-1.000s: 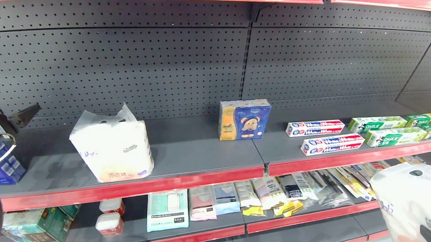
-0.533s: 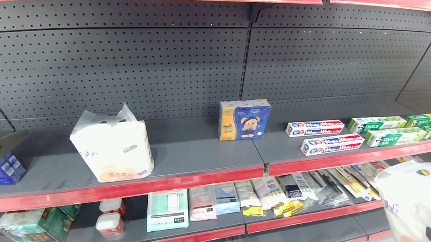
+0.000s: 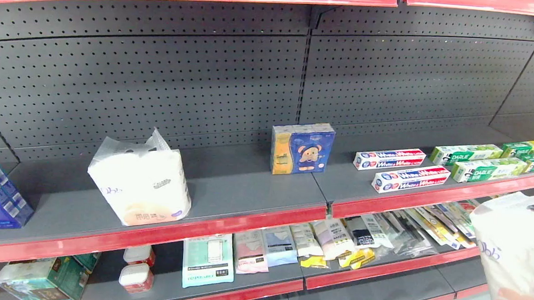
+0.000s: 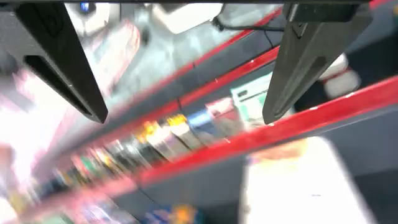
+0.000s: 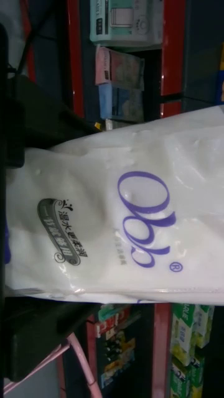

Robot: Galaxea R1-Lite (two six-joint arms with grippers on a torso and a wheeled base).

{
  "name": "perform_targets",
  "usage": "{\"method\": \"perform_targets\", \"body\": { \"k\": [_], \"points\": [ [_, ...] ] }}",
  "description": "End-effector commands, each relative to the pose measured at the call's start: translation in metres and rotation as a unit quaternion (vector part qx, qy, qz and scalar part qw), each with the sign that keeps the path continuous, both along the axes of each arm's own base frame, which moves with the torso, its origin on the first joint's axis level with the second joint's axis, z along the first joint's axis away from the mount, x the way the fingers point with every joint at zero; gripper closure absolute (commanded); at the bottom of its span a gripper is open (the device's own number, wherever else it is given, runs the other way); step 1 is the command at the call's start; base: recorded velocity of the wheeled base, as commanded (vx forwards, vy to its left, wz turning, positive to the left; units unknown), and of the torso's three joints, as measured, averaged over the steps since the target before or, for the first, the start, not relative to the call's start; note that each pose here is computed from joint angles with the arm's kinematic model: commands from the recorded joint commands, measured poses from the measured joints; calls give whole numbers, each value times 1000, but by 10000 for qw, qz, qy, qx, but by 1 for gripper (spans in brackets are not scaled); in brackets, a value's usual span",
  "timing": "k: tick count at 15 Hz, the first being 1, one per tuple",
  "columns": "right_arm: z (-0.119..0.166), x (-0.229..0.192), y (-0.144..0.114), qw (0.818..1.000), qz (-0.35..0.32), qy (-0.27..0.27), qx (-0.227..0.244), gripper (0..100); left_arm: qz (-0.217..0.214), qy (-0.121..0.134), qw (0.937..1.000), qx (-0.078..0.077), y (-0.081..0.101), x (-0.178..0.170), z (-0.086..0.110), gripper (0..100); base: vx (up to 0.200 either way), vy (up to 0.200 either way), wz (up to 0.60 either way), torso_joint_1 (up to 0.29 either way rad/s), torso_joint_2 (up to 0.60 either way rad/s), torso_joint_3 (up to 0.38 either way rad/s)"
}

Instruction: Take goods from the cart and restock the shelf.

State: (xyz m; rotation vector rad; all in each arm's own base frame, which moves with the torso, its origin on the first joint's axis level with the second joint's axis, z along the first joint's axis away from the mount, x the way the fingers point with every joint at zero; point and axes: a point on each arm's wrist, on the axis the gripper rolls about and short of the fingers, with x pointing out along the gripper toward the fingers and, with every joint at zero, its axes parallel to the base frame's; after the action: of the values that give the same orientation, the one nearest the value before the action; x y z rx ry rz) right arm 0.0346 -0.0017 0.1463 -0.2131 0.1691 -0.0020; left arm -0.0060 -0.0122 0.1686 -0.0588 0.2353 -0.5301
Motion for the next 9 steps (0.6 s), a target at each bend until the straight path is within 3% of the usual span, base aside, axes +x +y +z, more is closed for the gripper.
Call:
{"method": "perform_targets", "body": {
  "k": [1, 2, 3, 4, 5, 7, 9],
  "points": [
    [1, 0, 0, 10000, -1, -20, -1, 100, -21, -105, 9985, 535, 2, -4, -14, 0, 0, 0, 0, 0, 0, 0],
    [1, 0, 0, 10000, -1, -35, -2, 100, 486, -235, 9964, 653, 4, -4, -20, 0, 0, 0, 0, 0, 0, 0],
    [1, -1, 0, 10000, 0, -65, -13, 100, 1072, -437, 9912, 648, 6, -5, -22, 0, 0, 0, 0, 0, 0, 0],
    [1, -3, 0, 9999, 1, -111, -25, 100, 1657, -478, 9833, 580, 9, -7, -26, 0, 0, 0, 0, 0, 0, 0],
    [-1, -5, 0, 9999, 5, -126, -49, 100, 2288, -458, 9707, 571, 12, -9, -34, 0, 0, 0, 0, 0, 0, 0],
    [-2, -7, 1, 9998, -2, -171, -63, 100, 2719, -601, 9587, 570, 14, -15, -45, 0, 0, 0, 0, 0, 0, 0],
    [2, -6, 1, 9997, -13, -224, -101, 100, 2837, -840, 9525, 721, 15, -25, -64, 0, 0, 0, 0, 0, 0, 0]
  ]
}}
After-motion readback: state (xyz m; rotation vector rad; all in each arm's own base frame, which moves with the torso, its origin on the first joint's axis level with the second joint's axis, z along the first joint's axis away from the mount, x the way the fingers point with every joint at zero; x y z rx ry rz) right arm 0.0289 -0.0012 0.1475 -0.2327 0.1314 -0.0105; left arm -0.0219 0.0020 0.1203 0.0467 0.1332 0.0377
